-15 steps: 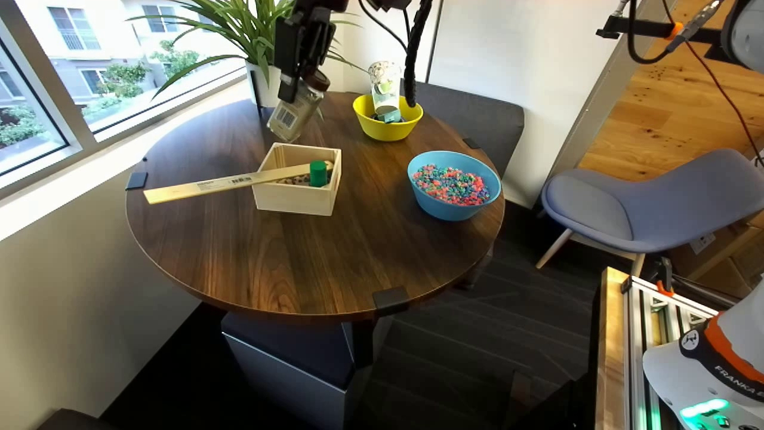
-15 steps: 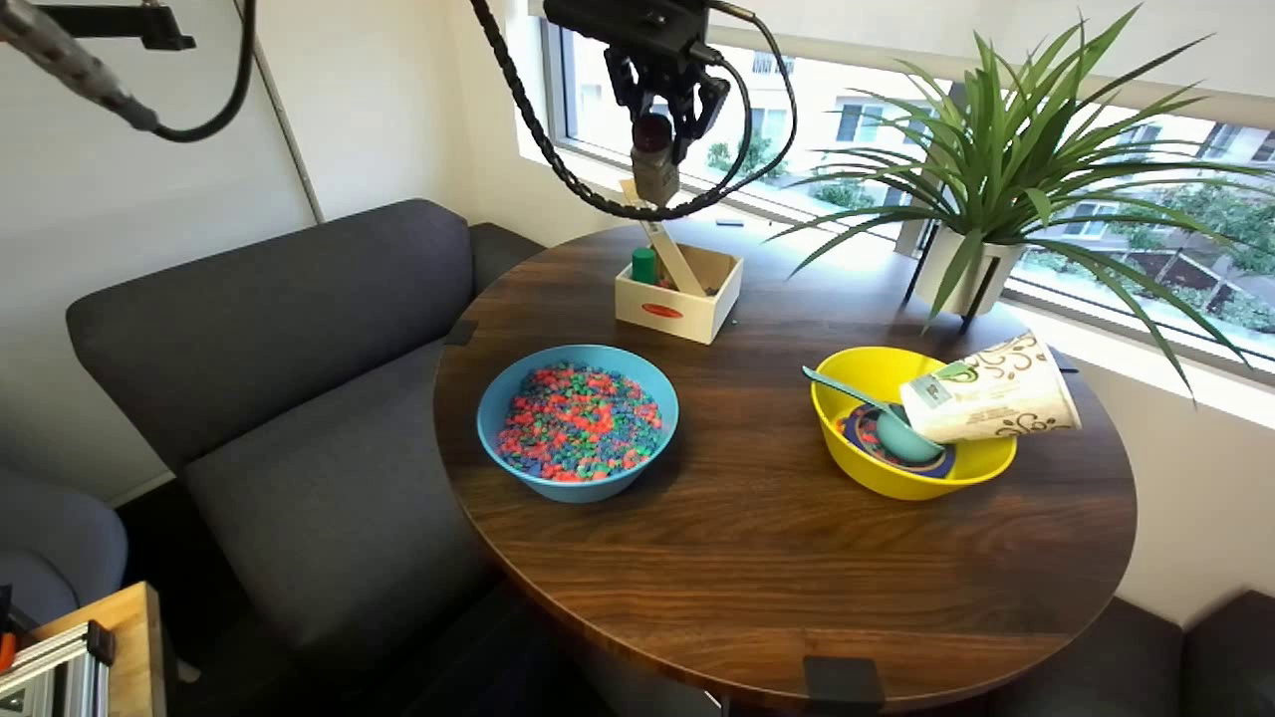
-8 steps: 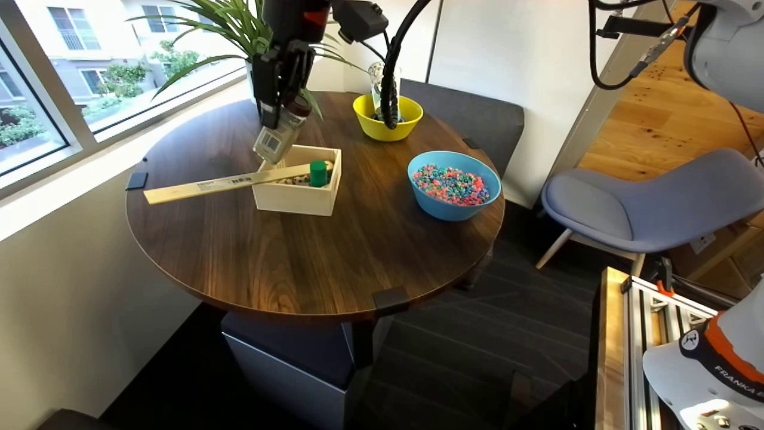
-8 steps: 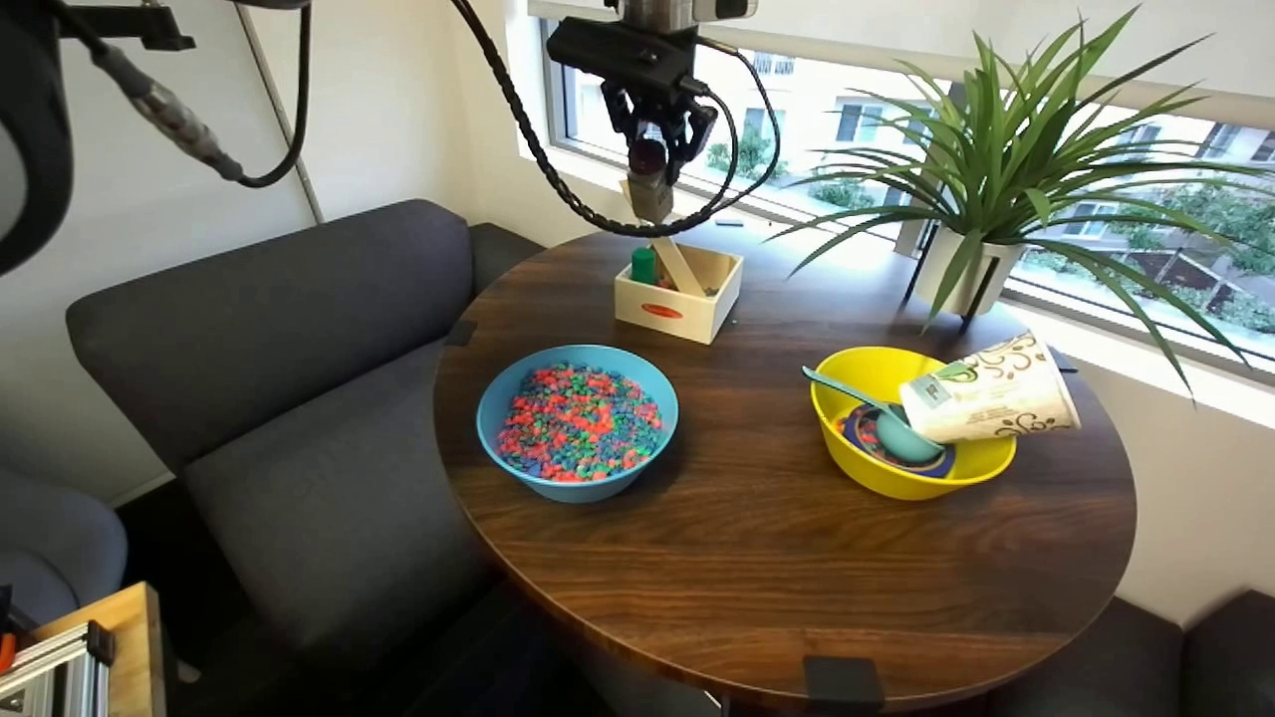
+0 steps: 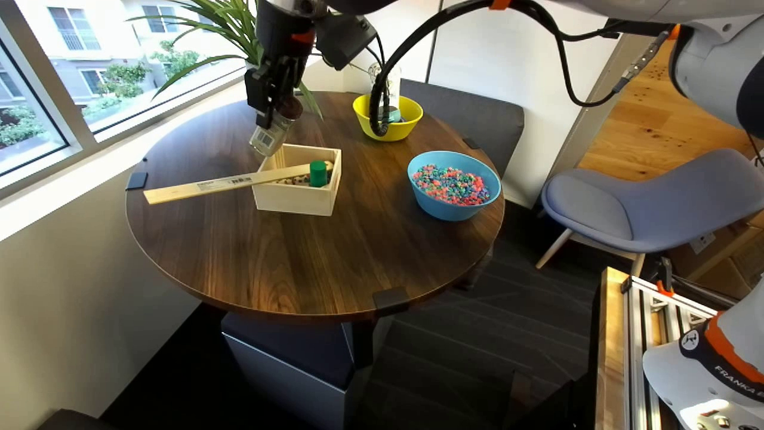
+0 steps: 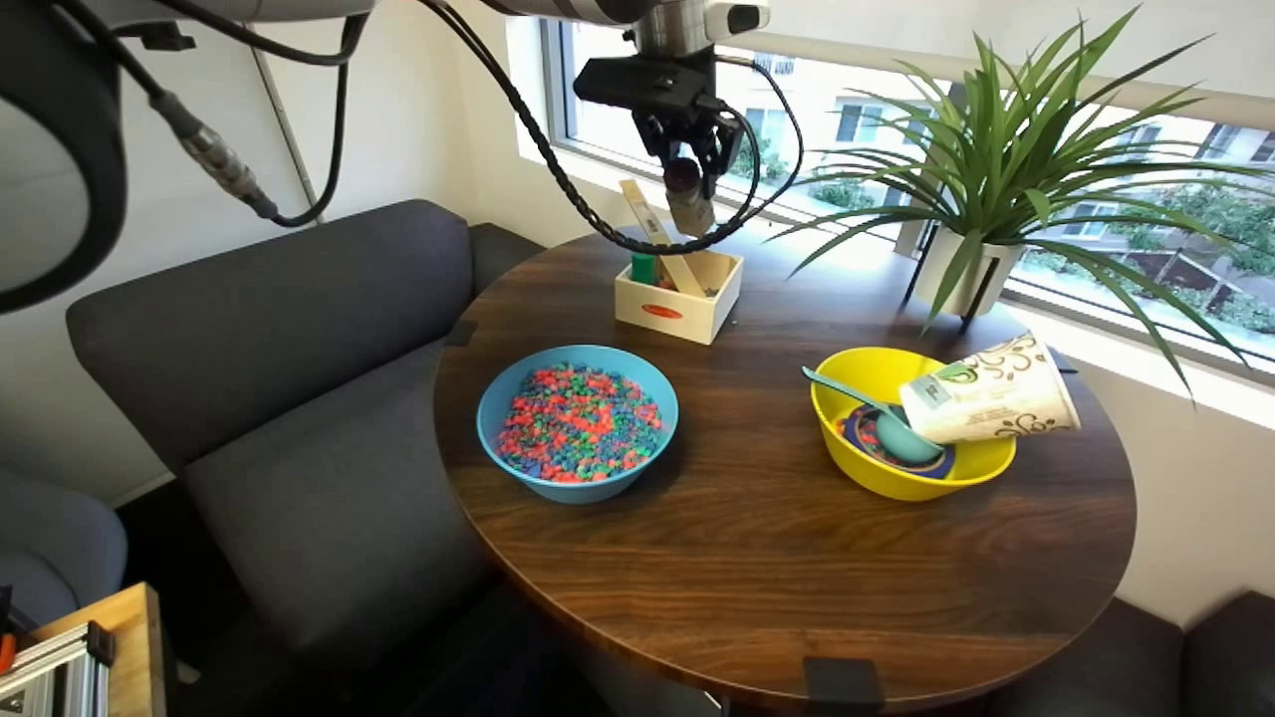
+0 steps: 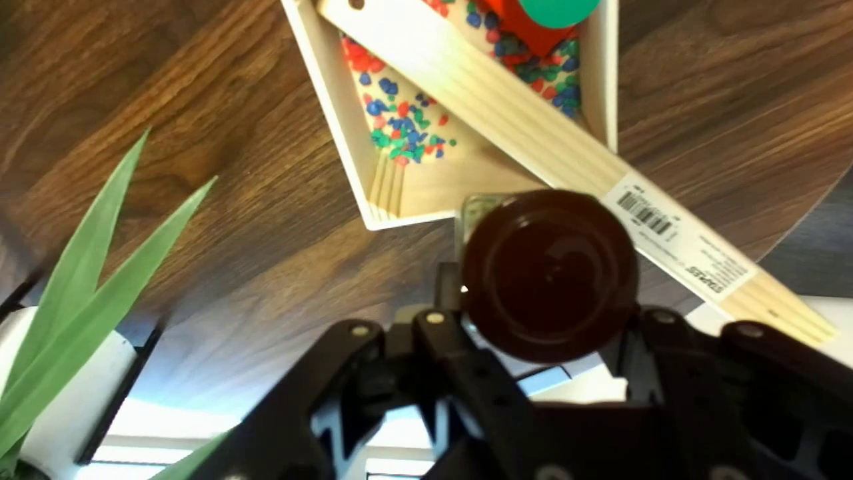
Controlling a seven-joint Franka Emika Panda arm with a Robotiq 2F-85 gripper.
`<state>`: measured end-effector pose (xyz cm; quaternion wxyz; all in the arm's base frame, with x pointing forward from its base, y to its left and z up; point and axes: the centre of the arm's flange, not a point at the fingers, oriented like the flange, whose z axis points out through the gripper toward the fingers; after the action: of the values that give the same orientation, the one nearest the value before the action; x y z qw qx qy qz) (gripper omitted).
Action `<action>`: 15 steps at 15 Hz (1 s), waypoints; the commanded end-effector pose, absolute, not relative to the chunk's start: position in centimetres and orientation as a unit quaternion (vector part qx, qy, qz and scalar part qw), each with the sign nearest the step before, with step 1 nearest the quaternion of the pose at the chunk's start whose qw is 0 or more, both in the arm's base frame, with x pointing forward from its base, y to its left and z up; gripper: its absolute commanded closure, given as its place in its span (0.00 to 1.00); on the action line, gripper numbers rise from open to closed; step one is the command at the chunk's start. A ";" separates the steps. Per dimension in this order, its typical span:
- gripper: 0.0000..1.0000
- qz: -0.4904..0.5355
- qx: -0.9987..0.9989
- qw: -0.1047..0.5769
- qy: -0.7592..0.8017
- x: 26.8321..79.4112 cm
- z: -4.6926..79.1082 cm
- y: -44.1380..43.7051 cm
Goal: Put the jar in the box
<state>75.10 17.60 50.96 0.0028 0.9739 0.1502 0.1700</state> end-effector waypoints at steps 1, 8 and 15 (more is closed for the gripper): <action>0.77 0.166 0.975 0.053 0.137 77.7 49.5 18.6; 0.77 0.108 0.981 0.093 0.131 78.6 47.7 17.7; 0.77 0.042 0.986 0.098 0.131 78.8 46.2 18.5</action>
<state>75.64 16.55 45.93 0.0981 0.9855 0.1268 0.0548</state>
